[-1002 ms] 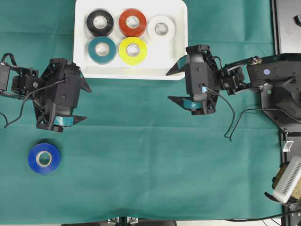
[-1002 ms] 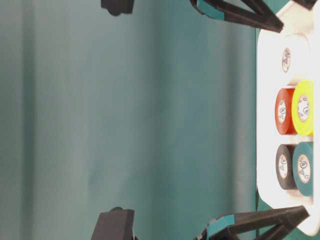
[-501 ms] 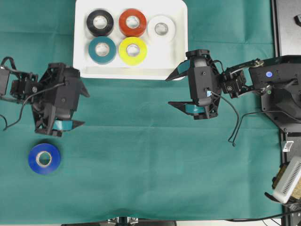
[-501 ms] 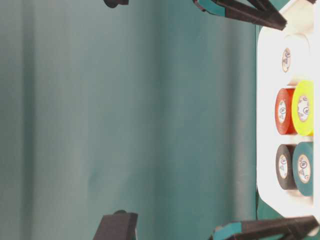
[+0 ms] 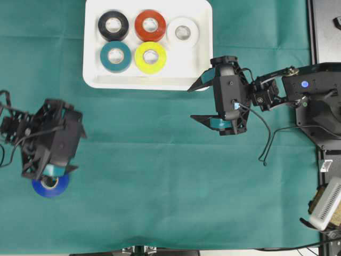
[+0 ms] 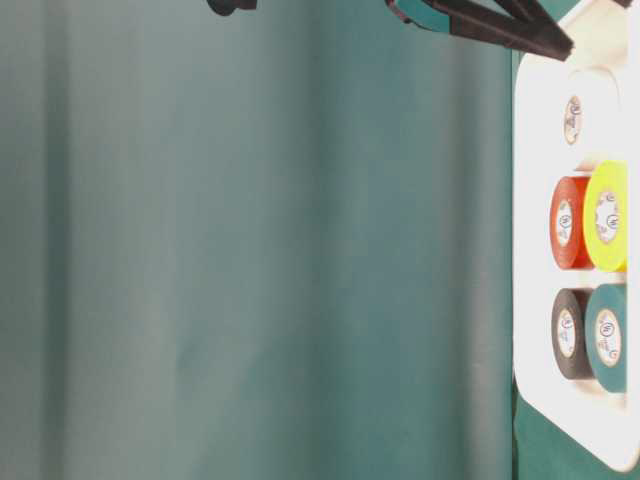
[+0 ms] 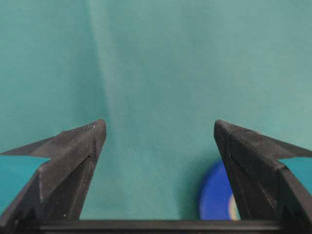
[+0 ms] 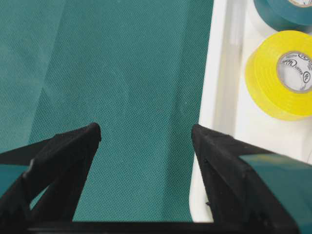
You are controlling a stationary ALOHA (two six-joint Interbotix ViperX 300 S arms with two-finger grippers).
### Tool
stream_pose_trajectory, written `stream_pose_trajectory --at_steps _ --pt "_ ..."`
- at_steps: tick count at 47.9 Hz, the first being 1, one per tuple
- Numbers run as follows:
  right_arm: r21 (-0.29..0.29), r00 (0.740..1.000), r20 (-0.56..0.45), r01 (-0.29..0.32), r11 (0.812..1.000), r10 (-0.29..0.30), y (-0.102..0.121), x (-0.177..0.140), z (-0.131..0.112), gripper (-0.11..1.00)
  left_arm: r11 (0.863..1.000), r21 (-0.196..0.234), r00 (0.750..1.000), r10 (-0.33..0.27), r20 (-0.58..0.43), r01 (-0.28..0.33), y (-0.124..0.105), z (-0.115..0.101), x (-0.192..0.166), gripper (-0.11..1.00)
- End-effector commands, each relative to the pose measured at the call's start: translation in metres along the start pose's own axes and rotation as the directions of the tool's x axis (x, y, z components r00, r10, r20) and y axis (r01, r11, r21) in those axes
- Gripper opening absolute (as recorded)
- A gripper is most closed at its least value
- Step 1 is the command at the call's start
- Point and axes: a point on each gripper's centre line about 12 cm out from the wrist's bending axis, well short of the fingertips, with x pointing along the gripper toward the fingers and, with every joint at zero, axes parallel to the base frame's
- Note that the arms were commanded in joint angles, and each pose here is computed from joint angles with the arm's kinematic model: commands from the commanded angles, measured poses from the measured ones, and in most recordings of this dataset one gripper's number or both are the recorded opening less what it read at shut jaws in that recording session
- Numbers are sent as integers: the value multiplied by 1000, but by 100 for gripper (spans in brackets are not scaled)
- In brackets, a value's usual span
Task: Put the tape alternately from left to right into the white case.
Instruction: 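Move the left gripper down onto the blue tape roll and grip it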
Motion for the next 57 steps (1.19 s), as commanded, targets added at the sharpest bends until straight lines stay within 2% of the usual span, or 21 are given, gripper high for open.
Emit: stream_pose_trajectory --at_steps 1,16,25,36,57 --pt "-1 999 38 -7 1000 7 1 -4 10 81 1000 5 1000 -20 12 20 -9 2 -6 55" --pt "-1 999 40 -6 1000 6 1 -4 11 81 997 -56 996 -57 -66 53 -31 -18 -5 55" --pt "-1 999 45 -6 1000 6 1 -4 13 81 997 -66 992 -51 -116 44 -31 -31 -4 55" --pt "-1 999 45 -6 1000 6 1 -4 13 81 994 -110 987 -43 -158 26 -29 -42 1 55" --pt "-1 999 42 -6 1000 6 1 -4 12 81 993 -113 981 -36 -189 14 -28 -52 22 55"
